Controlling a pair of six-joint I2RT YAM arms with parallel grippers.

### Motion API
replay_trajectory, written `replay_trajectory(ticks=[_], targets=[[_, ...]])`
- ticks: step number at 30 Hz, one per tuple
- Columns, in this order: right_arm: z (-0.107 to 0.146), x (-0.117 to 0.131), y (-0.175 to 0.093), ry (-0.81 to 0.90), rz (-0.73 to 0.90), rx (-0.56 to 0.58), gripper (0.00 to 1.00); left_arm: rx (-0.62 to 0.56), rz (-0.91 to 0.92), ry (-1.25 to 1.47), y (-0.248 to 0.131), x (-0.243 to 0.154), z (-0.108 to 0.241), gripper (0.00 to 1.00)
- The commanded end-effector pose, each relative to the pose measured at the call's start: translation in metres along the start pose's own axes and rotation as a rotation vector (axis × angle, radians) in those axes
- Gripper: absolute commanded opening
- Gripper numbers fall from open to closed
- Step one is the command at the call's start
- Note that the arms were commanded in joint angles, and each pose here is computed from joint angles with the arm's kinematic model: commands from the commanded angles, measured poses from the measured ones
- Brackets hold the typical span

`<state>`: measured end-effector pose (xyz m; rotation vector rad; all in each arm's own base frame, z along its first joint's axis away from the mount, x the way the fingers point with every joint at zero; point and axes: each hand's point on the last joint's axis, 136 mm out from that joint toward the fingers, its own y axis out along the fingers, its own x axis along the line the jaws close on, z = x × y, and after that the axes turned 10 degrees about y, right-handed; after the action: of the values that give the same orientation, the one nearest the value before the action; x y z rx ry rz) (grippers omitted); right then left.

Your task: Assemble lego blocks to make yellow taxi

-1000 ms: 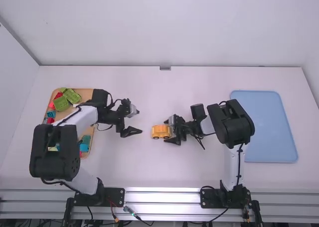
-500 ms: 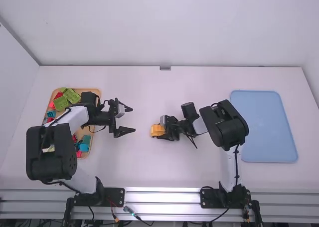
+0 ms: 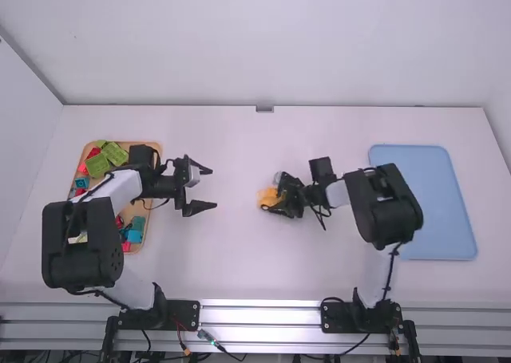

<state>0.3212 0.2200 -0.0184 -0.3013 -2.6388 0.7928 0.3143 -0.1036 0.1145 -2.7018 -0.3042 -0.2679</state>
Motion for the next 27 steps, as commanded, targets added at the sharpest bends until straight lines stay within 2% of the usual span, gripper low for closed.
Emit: replay_trajectory(ticks=[1, 2, 4, 6, 7, 9, 10, 12, 15, 21, 27], targets=[[-0.011, -0.033, -0.044, 0.019, 0.21, 0.042, 0.29, -0.035, -0.004, -0.018, 0.001, -0.003, -0.006, 0.99], [-0.011, -0.038, -0.054, 0.031, 0.247, 0.054, 0.28, -0.035, -0.008, -0.021, 0.002, -0.002, -0.005, 0.99], [-0.007, -0.057, -0.099, 0.083, 0.402, 0.1, 0.25, -0.036, -0.027, -0.025, 0.003, 0.001, -0.002, 0.99], [-0.005, -0.066, -0.12, 0.105, 0.469, 0.11, 0.25, -0.037, -0.038, -0.026, 0.003, 0.003, -0.001, 0.99], [-0.003, -0.073, -0.141, 0.134, 0.528, 0.112, 0.25, -0.039, -0.05, -0.024, 0.004, 0.006, 0.001, 0.99], [0.003, -0.09, -0.186, 0.232, 0.66, 0.078, 0.24, -0.042, -0.075, -0.024, 0.005, 0.011, 0.003, 0.99], [0.004, -0.092, -0.192, 0.245, 0.676, 0.072, 0.25, -0.043, -0.079, -0.022, 0.005, 0.012, 0.003, 0.99], [0.018, -0.105, -0.231, 0.344, 0.768, 0.027, 0.24, -0.048, -0.105, -0.021, 0.005, 0.018, 0.004, 0.99], [0.041, -0.117, -0.267, 0.469, 0.858, -0.019, 0.24, -0.032, -0.144, -0.027, 0.005, 0.026, 0.008, 0.99], [0.096, -0.132, -0.322, 0.691, 0.992, -0.092, 0.25, -0.007, -0.232, -0.076, 0.004, 0.042, 0.016, 0.99], [0.144, -0.143, -0.342, 0.847, 1.051, -0.142, 0.33, -0.006, -0.298, -0.119, 0.002, 0.05, 0.019, 0.99]])
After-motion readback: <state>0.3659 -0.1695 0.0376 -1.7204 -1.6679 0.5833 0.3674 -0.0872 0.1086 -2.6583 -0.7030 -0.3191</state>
